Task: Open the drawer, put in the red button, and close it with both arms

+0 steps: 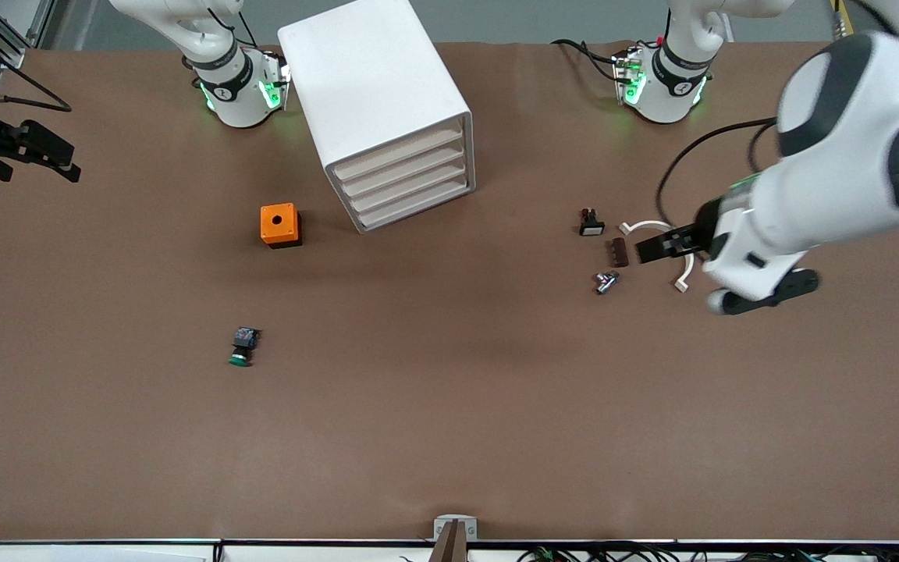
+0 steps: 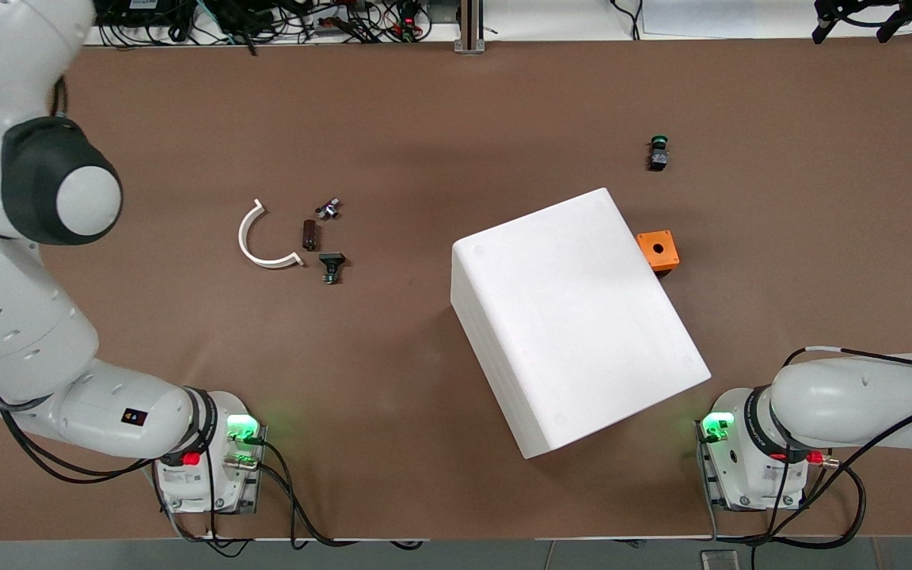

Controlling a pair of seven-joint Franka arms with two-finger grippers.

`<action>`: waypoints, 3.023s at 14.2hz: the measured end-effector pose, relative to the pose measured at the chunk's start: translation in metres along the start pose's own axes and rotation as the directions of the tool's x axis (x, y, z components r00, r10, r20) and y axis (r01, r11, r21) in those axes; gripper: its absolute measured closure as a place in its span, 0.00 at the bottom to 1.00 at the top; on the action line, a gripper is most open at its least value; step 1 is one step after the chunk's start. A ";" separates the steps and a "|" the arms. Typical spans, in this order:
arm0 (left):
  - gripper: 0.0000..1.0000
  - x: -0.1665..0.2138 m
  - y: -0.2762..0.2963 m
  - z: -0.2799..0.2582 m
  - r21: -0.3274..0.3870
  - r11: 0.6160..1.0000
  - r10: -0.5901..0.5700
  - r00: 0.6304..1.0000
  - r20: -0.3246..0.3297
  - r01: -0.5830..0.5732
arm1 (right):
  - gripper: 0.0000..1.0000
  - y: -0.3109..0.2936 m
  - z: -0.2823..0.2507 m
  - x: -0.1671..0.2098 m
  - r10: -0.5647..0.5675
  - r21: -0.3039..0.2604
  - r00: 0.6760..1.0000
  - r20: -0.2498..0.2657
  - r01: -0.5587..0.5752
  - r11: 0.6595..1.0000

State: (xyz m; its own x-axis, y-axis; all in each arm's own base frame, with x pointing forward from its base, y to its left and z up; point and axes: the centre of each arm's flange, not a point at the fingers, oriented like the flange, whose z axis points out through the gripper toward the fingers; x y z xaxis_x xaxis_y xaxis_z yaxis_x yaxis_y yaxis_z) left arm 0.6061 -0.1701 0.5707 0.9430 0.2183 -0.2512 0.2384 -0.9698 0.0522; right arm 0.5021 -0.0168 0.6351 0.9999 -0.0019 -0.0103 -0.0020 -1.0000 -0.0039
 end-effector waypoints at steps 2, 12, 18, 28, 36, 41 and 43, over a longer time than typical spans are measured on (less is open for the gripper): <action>0.00 0.004 -0.035 -0.008 0.040 0.999 0.036 0.999 0.001 -0.036 | 0.00 0.000 0.000 0.001 -0.012 0.000 1.000 -0.005 0.012 1.000; 0.00 0.003 -0.129 0.041 0.049 0.989 0.143 0.986 -0.081 -0.139 | 0.00 0.002 -0.001 0.001 -0.014 0.002 1.000 -0.013 0.014 1.000; 0.00 -0.020 -0.138 0.037 0.044 0.989 0.145 0.982 -0.123 -0.141 | 0.00 0.001 -0.001 0.001 -0.011 0.018 1.000 -0.014 0.011 1.000; 0.00 -0.038 -0.137 -0.028 0.025 0.988 0.151 0.949 -0.276 -0.149 | 0.00 0.001 -0.001 0.001 0.003 0.025 1.000 -0.012 -0.002 1.000; 0.00 -0.010 -0.125 -0.066 0.021 0.987 0.154 0.921 -0.358 -0.157 | 0.00 0.002 -0.001 0.001 0.003 0.024 1.000 -0.012 -0.003 1.000; 0.00 -0.001 -0.124 -0.063 0.030 0.988 0.155 0.924 -0.350 -0.155 | 0.00 0.004 -0.001 0.001 0.003 0.006 1.000 -0.012 -0.003 1.000; 0.00 -0.002 -0.124 -0.061 0.034 0.988 0.156 0.931 -0.330 -0.153 | 0.00 0.004 0.000 0.001 0.003 0.005 1.000 -0.011 -0.003 1.000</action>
State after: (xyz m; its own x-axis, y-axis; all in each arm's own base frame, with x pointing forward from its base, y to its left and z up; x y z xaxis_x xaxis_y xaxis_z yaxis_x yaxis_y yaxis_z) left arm 0.5888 -0.0434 0.6231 0.9918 0.0880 0.0929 0.0829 -0.9949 0.0570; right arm 0.5032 -0.0205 0.6355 1.0000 -0.0054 0.0011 -0.0054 -0.9999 -0.0092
